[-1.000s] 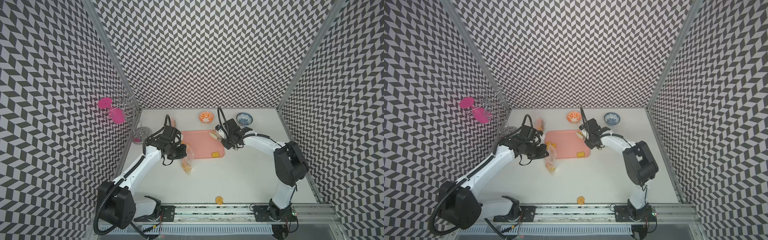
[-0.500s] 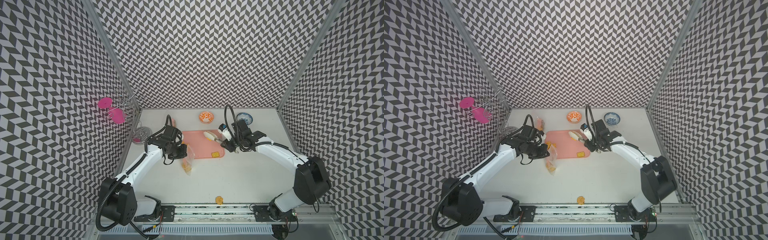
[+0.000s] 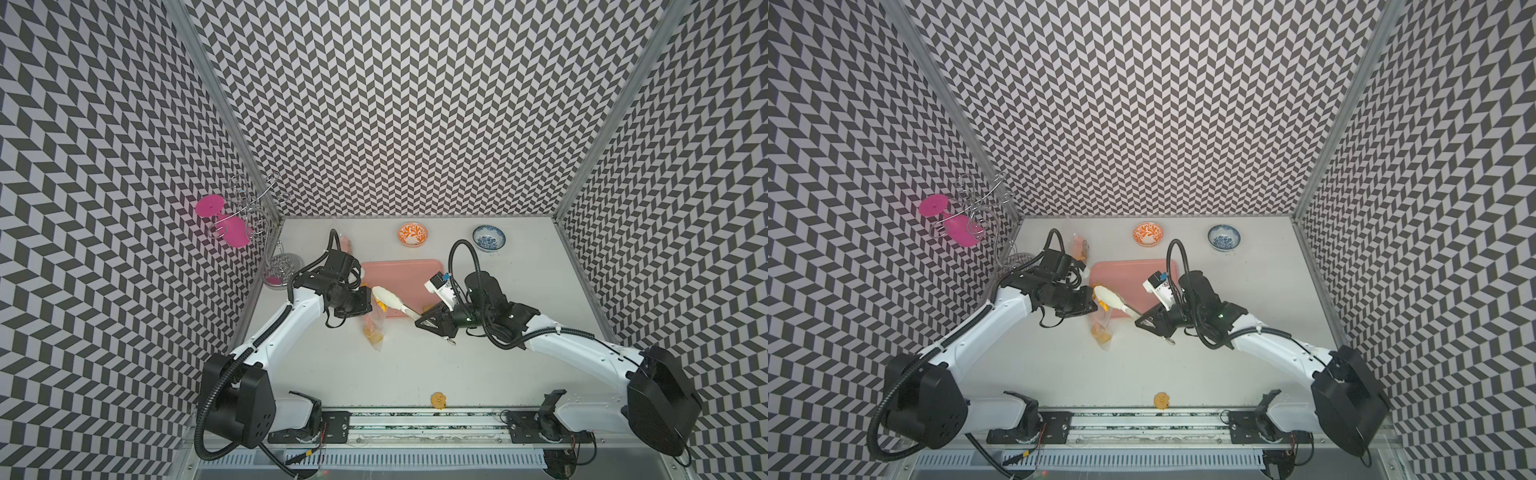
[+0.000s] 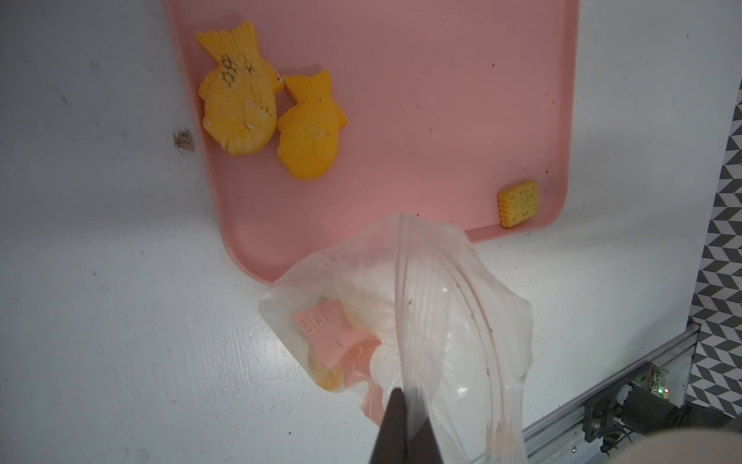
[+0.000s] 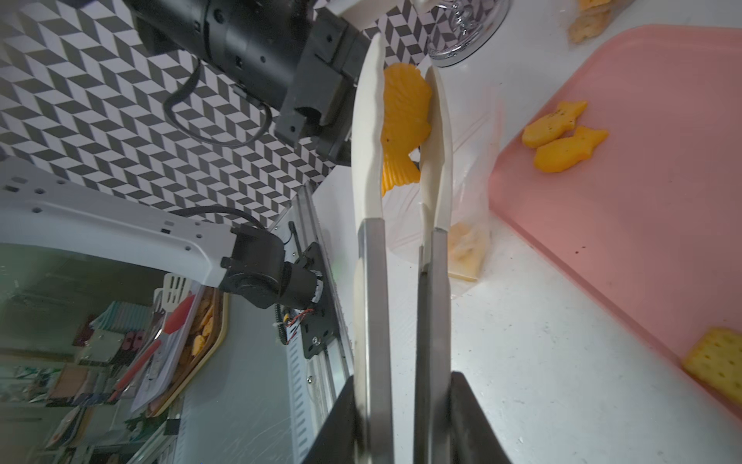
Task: Put the cookies into a resealable bag to prevent moisture
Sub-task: Place the cookie in the ziploc bag.
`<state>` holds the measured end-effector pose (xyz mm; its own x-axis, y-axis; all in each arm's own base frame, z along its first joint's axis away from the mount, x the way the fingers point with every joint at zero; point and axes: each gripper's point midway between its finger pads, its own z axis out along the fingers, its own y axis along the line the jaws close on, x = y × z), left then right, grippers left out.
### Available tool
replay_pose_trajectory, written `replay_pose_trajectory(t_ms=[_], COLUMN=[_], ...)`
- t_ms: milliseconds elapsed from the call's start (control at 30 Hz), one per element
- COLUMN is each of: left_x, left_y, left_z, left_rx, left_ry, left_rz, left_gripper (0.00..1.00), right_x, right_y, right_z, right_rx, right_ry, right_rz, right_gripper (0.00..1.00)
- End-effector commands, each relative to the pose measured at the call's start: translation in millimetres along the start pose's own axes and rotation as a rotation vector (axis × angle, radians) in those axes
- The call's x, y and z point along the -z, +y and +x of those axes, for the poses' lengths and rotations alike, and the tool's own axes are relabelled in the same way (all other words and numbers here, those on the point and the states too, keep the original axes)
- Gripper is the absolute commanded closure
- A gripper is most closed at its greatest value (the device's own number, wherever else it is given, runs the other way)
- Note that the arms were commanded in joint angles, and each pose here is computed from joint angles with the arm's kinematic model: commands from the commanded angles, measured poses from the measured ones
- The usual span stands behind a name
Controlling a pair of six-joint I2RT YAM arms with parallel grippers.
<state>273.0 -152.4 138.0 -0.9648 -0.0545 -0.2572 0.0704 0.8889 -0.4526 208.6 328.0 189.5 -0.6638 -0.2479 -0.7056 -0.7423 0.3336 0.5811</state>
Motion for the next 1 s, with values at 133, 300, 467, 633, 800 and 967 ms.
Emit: replay_pose_trajectory(t_ms=[133, 300, 467, 633, 800, 967], left_x=[23, 25, 27, 26, 30, 34], left_y=[-12, -13, -13, -7, -4, -3], left_z=[-8, -3, -2, -2, -4, -6], left_rx=[-0.006, 0.001, 0.005, 0.008, 0.005, -0.002], left_ry=[-0.055, -0.049, -0.056, -0.053, -0.060, -0.069], left_rz=[0.043, 0.063, 0.080, 0.058, 0.041, 0.023], left_gripper=[1.00, 1.00, 1.00, 1.00, 1.00, 1.00], right_x=[-13, -18, -21, -16, -2, 38], right_y=[8, 3, 0, 1, -2, -36], right_z=[-24, -22, -19, -23, -33, -32], right_rx=[0.048, 0.057, 0.063, 0.083, 0.100, 0.111], right_ry=[-0.087, -0.060, -0.039, -0.038, -0.058, -0.033], right_rz=[-0.045, -0.025, -0.013, 0.006, 0.068, 0.310], right_gripper=[0.72, 0.69, 0.63, 0.55, 0.54, 0.54])
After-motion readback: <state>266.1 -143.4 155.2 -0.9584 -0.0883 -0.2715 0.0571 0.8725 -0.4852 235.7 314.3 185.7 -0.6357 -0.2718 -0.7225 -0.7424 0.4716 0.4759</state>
